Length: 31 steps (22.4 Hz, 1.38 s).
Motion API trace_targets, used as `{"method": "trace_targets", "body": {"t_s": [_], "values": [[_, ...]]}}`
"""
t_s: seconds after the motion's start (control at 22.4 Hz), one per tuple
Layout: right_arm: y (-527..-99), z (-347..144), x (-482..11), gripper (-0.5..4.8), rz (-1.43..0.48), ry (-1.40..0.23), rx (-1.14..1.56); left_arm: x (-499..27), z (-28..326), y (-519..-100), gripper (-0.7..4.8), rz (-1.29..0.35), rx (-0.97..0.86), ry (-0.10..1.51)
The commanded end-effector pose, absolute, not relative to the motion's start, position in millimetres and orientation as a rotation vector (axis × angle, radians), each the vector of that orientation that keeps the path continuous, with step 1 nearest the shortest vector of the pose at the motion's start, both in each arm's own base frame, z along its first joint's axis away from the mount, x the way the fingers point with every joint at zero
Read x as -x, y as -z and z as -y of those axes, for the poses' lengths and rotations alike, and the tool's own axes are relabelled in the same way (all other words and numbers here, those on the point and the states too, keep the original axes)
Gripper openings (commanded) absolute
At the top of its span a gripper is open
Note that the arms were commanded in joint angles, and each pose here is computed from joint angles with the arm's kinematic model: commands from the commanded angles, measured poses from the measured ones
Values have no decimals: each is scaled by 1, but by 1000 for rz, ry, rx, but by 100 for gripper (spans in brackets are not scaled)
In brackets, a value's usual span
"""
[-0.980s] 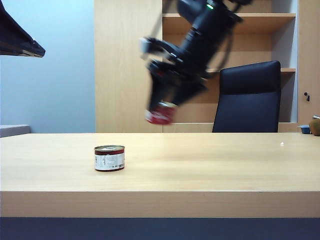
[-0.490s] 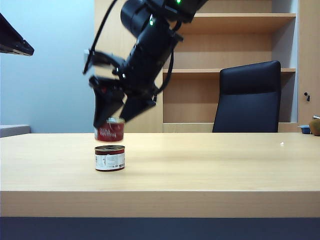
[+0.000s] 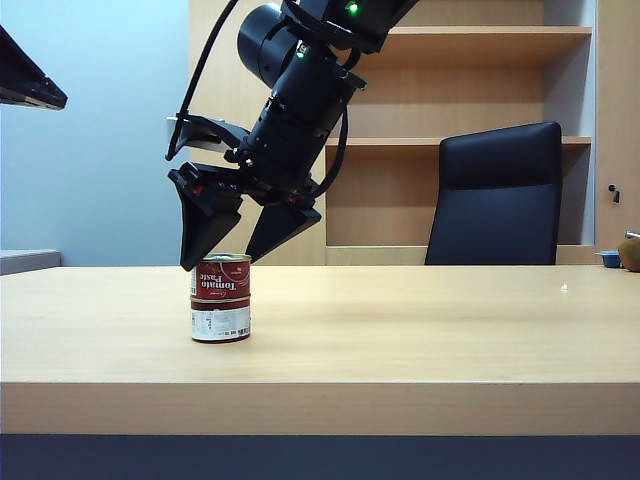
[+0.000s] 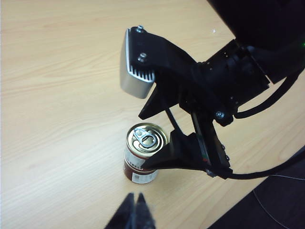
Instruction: Stack a can of tomatoes on the right onto the can of tomatoes on the left.
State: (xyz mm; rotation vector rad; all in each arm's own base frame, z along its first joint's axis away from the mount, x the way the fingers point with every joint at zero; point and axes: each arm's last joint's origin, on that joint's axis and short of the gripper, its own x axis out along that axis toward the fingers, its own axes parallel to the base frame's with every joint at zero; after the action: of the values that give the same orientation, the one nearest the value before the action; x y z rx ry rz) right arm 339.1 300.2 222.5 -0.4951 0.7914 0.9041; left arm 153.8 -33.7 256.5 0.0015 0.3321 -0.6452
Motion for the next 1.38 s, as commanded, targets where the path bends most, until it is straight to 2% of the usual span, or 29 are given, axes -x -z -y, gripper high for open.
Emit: {"method": "trace_targets", "body": {"t_s": [0.04, 0.13, 0.18, 0.22, 0.27, 0.58, 0.76, 0.89, 1.02, 1.11, 1.2, 1.38], "values": [[-262, -303, -327, 479, -736, -918, 488, -155, 33, -261, -5, -292, -10, 620], [-297, -300, -312, 479, -650, -896, 466, -158, 32, -267, -5, -232, -1, 545], [-325, -294, -298, 386, -580, -859, 469, -160, 30, -273, -5, -181, 25, 478], [-339, -288, -290, 237, -557, -844, 471, -161, 30, -276, -5, -154, 31, 457], [-357, -277, -279, -3, -527, -845, 463, -161, 28, -282, -5, -87, 22, 402], [-388, -215, -249, -9, -298, -728, 303, -149, 23, -303, -5, 122, -23, 270], [-384, -175, -227, -9, -143, -636, 190, -140, 20, -303, -5, 170, -97, 217], [-372, -131, -194, -8, 29, -476, 93, -131, 19, -292, -5, 210, -99, 195], [-363, -103, -162, -8, 109, -380, 64, -126, 18, -275, -5, 263, -89, 175], [-361, -93, -151, -8, 109, -348, 65, -128, 17, -268, -5, 240, -86, 150], [-359, -79, -138, -5, 64, -189, 76, -129, 17, -259, -5, 162, -89, 142], [-360, -68, -128, -5, 42, -77, 82, -130, 17, -249, -5, 62, -94, 146]]}}
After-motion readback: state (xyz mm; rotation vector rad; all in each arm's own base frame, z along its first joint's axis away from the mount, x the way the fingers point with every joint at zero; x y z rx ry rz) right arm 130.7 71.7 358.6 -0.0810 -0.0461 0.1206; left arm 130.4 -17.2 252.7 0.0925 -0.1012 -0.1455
